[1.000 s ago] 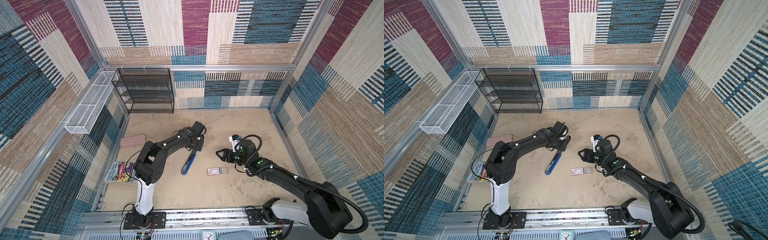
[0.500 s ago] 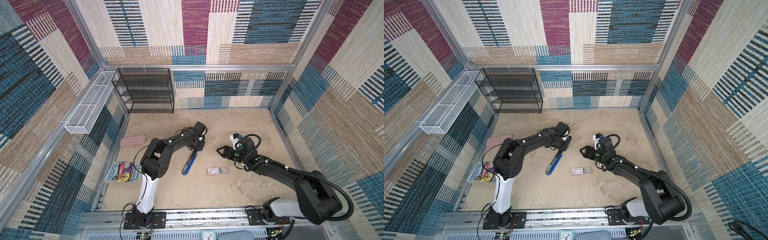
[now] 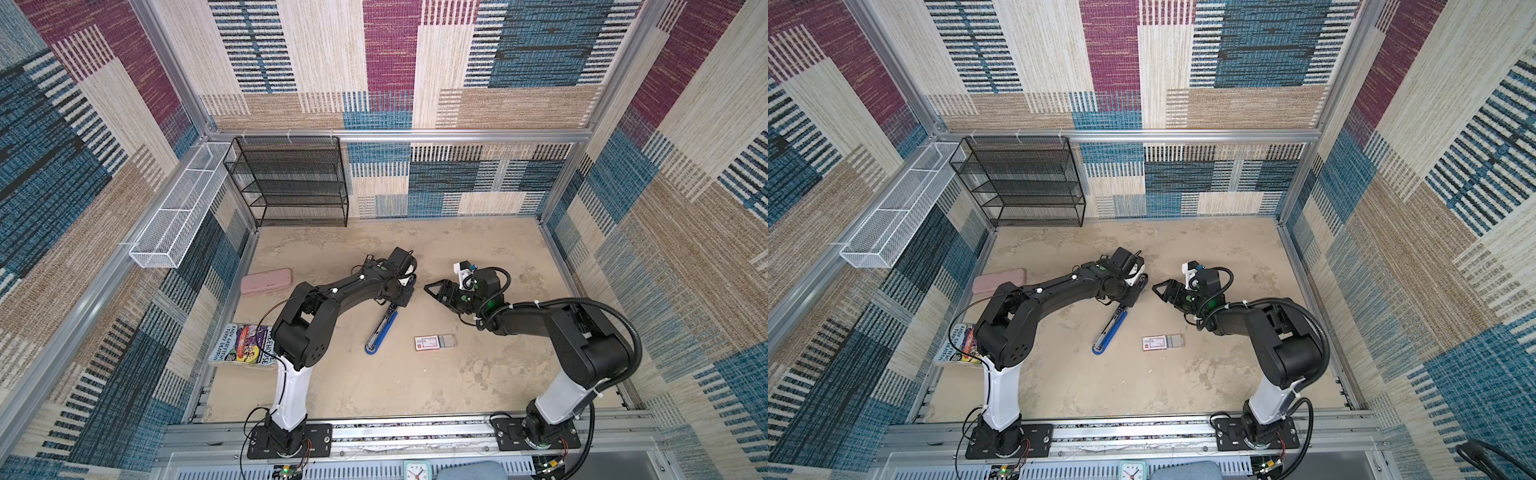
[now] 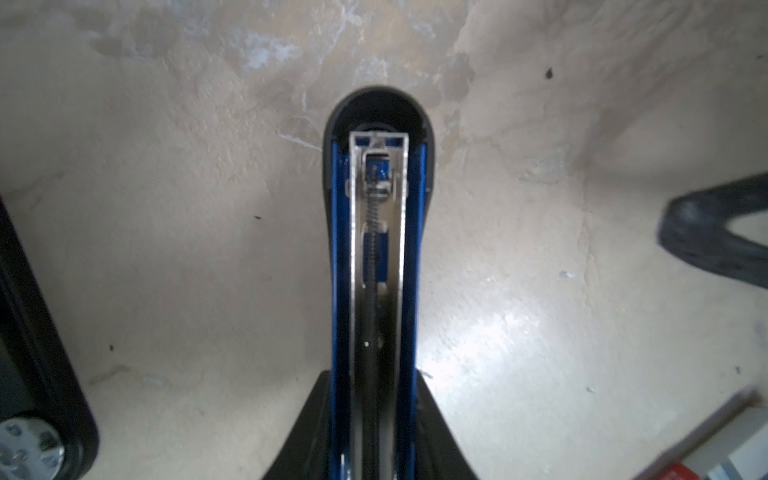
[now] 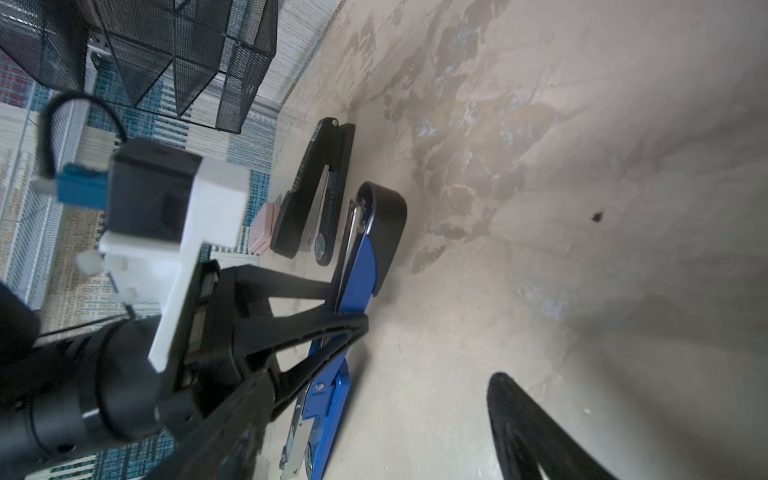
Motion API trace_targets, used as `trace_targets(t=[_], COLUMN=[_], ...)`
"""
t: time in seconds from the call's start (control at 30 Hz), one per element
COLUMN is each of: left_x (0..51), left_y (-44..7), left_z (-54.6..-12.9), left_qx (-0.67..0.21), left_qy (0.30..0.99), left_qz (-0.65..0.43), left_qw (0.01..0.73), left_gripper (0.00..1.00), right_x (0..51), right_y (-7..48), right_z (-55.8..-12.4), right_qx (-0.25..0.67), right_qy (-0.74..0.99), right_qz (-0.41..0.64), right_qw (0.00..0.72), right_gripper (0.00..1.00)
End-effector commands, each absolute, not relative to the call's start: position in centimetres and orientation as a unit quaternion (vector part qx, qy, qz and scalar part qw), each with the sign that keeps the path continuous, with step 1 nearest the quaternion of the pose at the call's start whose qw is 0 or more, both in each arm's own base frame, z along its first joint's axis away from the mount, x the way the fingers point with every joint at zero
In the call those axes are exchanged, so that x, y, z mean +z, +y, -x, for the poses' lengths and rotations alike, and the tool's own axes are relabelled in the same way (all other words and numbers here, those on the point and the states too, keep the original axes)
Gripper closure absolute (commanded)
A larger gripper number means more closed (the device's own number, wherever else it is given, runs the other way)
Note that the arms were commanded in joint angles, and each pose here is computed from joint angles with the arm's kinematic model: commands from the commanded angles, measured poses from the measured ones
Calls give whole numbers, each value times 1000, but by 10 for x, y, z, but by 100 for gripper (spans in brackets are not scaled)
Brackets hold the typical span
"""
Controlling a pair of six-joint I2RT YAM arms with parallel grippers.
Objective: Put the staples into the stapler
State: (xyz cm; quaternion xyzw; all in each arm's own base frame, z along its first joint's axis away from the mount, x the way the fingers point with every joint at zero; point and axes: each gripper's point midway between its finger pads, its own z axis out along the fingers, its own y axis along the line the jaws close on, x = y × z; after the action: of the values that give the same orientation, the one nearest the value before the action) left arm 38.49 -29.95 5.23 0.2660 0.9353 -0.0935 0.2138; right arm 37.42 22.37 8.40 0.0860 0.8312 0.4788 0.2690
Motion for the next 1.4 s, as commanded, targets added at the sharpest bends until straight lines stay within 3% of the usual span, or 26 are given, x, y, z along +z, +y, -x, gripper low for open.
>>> trace_targets(t=[0.0, 0.4, 0.7, 1.0, 1.37], left_x=[64, 61, 60, 89, 94], left_y=[-314, -336, -338, -305, -228], left_z=[-385, -367, -363, -350, -266], left_qx=[-116, -143, -138, -110, -167], left_qy=[920, 910, 912, 916, 903], left_qz=[-286, -305, -303, -272, -184], left_qw=[239, 241, 241, 274, 350], left_gripper=[79, 78, 57, 55, 54], right_x=[110, 81, 74, 73, 79], right_y=[239, 258, 261, 259, 262], right_z=[-387, -411, -411, -405, -403], right_qx=[547, 608, 624, 622, 623], right_qy=[785, 753, 742, 744, 746], right_qz=[-69, -77, -74, -72, -55], right_qw=[283, 239, 233, 235, 229], right_gripper=[18, 34, 55, 57, 54])
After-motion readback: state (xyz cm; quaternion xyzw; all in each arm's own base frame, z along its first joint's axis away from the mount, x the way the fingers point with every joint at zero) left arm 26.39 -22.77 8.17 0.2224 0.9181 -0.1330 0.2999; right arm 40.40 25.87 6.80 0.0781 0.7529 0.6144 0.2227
